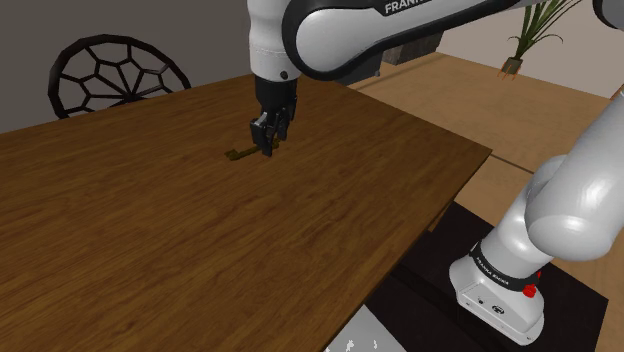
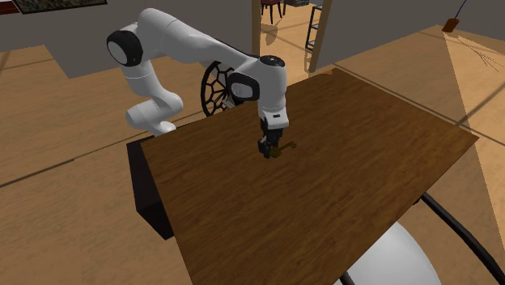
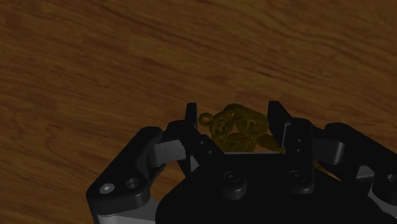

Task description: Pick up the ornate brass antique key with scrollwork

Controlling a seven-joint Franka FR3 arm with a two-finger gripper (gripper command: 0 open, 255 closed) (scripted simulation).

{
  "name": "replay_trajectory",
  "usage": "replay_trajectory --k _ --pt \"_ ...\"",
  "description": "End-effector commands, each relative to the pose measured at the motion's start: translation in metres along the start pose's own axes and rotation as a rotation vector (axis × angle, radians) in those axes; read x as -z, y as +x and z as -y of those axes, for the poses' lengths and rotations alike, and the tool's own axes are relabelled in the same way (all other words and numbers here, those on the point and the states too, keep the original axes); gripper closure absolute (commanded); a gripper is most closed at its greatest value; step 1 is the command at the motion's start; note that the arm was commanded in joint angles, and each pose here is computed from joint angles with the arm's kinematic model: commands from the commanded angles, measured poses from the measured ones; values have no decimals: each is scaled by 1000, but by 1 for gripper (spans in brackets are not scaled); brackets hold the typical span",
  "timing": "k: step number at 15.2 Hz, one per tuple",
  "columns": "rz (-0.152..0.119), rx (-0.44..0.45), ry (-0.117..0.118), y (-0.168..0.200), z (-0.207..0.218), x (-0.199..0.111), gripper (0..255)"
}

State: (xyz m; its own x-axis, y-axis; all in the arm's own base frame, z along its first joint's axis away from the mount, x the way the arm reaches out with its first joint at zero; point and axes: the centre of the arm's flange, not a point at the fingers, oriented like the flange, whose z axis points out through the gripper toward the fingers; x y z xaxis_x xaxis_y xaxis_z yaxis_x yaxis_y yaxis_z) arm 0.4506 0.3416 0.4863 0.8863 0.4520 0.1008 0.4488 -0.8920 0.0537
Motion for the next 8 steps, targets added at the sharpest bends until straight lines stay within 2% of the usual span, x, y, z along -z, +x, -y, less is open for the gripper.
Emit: replay_trajectory --k 1,8 --pt "7 -3 -1 0 -3 -4 255" --pt "7 -3 -1 3 -4 28 255"
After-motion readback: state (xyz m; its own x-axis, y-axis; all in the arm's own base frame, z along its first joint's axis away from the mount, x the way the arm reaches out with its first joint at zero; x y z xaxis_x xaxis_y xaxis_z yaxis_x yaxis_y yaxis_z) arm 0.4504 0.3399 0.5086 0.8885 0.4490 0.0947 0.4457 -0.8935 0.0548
